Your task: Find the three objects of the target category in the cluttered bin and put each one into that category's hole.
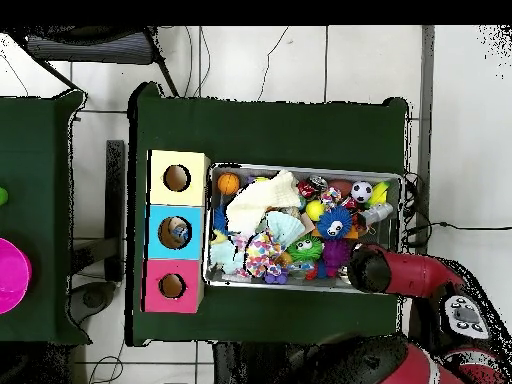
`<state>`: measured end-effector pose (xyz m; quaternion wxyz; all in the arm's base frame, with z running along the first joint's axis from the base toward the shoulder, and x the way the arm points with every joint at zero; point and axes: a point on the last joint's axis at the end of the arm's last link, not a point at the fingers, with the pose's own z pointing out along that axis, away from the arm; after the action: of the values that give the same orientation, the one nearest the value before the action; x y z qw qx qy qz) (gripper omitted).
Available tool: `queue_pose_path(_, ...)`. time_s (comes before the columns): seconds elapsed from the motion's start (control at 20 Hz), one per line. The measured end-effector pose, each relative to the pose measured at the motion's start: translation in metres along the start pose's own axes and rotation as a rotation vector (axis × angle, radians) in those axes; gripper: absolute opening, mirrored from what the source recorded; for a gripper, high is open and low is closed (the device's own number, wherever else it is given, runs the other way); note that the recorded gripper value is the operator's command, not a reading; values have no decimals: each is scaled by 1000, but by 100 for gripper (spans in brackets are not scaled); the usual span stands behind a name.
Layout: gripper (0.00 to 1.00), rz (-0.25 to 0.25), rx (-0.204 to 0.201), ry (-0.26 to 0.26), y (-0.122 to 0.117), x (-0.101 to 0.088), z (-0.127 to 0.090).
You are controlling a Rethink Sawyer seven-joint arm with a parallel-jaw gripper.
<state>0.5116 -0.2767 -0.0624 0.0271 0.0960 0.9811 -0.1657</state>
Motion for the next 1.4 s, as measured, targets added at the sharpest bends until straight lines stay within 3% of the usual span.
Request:
queue_pose_path(0.65, 100, 19, -16, 8, -2, 0, -1)
queue_pose_path(1.4, 100, 117, -89, 24, -22, 20, -21)
